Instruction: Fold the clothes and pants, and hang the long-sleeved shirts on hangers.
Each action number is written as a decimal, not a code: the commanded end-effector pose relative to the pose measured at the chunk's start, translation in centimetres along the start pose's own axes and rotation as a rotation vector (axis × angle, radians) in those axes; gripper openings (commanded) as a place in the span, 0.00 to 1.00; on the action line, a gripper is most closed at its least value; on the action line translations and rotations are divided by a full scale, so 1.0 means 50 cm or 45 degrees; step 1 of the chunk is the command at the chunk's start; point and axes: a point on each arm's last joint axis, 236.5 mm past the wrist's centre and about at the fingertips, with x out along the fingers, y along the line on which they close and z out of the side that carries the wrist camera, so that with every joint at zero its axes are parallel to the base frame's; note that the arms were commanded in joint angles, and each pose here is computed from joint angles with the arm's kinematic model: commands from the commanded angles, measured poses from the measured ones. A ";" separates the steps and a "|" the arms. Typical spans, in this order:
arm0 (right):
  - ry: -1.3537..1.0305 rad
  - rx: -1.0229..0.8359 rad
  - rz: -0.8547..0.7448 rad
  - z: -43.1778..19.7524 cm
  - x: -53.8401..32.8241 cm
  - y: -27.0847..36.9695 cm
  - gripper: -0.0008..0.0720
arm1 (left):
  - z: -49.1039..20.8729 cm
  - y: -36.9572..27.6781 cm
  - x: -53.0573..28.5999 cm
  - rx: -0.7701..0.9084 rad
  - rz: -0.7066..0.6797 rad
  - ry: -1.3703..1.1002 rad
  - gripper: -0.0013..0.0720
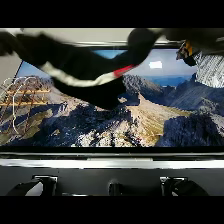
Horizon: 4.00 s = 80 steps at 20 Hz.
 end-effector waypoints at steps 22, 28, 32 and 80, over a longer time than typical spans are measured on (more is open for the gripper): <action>0.471 -0.167 -1.064 -0.278 0.180 -0.434 0.09 | -0.440 0.001 0.476 -0.234 -0.080 0.505 0.06; 0.945 0.521 -0.769 -0.679 0.358 -0.439 0.09 | -0.710 0.036 0.501 -0.333 -0.049 0.944 0.08; 1.203 0.580 -0.418 -0.774 0.377 -0.316 0.42 | -0.682 0.052 0.456 -0.379 -0.045 1.015 0.85; 0.468 0.388 -0.082 -0.357 0.137 -0.035 0.09 | -0.333 0.030 0.037 -0.339 -0.072 0.436 0.06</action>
